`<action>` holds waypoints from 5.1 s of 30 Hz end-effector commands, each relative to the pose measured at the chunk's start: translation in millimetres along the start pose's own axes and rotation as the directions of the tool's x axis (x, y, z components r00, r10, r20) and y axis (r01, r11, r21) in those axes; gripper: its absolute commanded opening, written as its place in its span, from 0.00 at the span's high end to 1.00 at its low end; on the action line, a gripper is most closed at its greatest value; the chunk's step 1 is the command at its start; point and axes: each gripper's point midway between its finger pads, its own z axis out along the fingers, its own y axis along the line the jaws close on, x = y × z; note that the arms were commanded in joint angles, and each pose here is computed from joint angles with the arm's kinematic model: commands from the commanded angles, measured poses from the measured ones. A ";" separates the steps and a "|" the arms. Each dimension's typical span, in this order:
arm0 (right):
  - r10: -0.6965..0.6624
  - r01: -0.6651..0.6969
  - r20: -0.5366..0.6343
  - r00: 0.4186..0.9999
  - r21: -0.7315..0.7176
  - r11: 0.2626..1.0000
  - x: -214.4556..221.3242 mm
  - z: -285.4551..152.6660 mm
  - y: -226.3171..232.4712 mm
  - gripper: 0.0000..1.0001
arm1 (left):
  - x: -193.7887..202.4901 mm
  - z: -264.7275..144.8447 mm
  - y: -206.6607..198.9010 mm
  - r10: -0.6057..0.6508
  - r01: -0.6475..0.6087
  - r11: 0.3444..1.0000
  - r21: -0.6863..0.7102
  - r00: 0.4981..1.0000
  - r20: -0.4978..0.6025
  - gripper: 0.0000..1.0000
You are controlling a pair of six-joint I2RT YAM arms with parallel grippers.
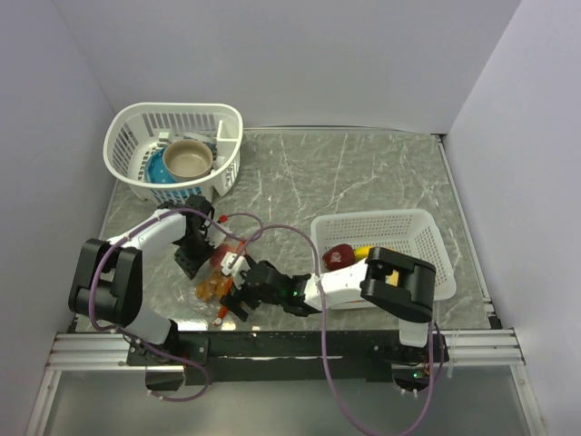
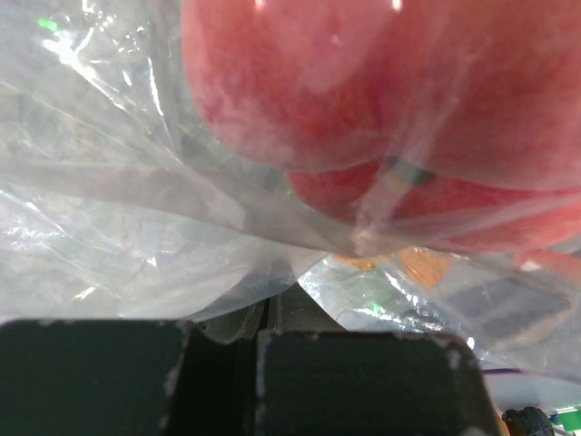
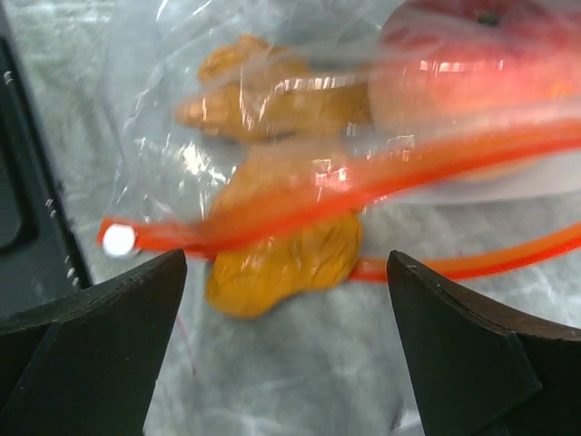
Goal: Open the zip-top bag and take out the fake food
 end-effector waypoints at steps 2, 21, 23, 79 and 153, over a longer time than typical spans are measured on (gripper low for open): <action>-0.008 0.009 0.091 0.996 -0.010 1.000 -26.6 -20.1 5.1 0.01 | -5.1 -4.3 1.6 0.021 -0.021 1.000 -0.010 1.000 0.020 0.99; -0.059 0.059 0.031 0.998 0.009 0.998 -24.9 26.6 -1.5 0.02 | -8.3 -14.9 3.0 0.025 -0.024 0.999 -0.023 0.999 0.038 0.99; -0.057 0.057 0.027 0.998 -0.010 0.998 -29.4 31.9 3.1 0.02 | -10.0 -17.3 3.9 0.021 -0.020 0.999 -0.025 0.999 0.043 0.99; 0.357 -0.458 0.312 0.880 0.753 0.472 -25.6 -250.4 -177.7 0.00 | -30.4 -17.1 17.4 0.004 0.002 0.997 -0.073 0.996 0.085 0.99; 0.332 -0.521 0.404 0.853 0.603 0.604 -24.9 -242.3 -162.8 0.67 | -108.8 -88.8 -28.6 0.059 -0.076 0.997 0.034 0.929 0.365 0.99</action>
